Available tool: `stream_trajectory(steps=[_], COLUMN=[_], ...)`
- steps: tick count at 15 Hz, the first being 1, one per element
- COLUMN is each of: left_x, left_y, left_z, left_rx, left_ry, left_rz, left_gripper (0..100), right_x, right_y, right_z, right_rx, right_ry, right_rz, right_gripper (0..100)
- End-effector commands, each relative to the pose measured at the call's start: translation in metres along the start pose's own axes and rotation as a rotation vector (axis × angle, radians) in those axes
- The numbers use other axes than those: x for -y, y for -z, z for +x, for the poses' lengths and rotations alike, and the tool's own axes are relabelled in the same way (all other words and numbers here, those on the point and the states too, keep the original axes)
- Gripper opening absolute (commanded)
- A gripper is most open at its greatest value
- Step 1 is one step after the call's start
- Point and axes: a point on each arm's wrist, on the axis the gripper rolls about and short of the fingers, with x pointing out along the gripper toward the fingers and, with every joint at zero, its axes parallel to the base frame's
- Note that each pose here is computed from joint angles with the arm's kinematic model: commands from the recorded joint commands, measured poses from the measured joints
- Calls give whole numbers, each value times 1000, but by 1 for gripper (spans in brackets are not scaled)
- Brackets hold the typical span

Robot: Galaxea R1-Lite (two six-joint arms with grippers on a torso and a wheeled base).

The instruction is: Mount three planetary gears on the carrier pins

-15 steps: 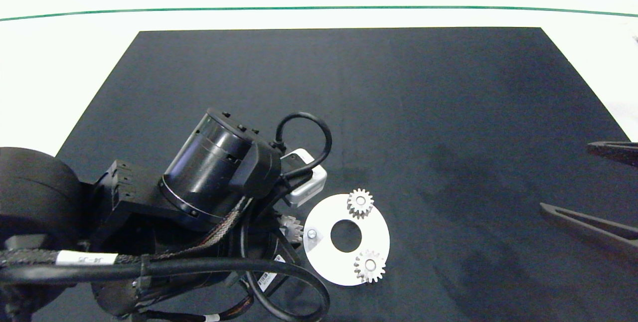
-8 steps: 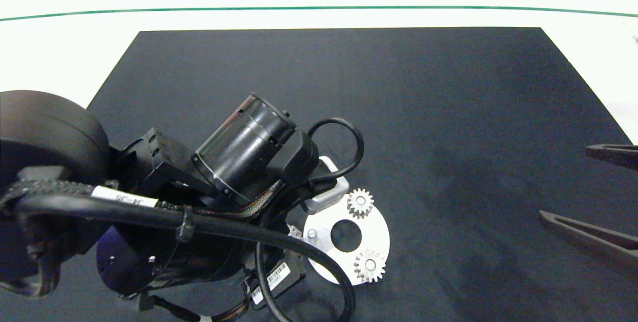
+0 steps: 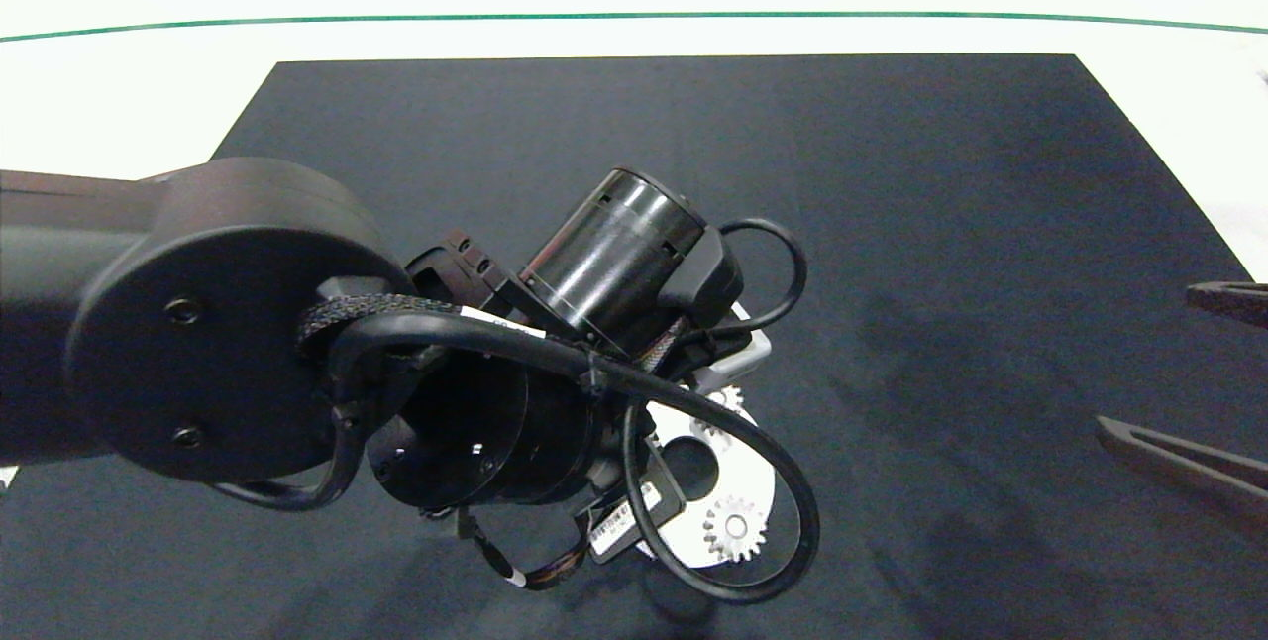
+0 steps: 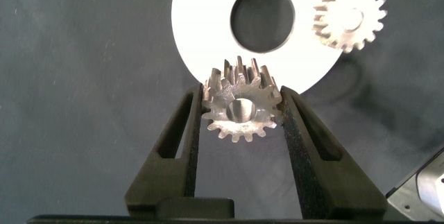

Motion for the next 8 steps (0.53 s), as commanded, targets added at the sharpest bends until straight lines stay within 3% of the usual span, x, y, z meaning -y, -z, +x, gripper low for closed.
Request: stream_trajectory(steps=[1,3,8], left_x=[0,0,-5], left_y=[-1,0,6], left_z=[8,8,11], left_rx=[-22,-23,-48], left_ry=[-1,-2,-8], left_rz=[34,60,49], left_gripper=[7,7,7], right_x=[1,1,1], right_y=[0,0,0], right_z=[-3,-4,-4], right_rx=[8,10,9], right_ry=[1,1,1], right_rz=[0,-1,-2], right_gripper=[100,100,100])
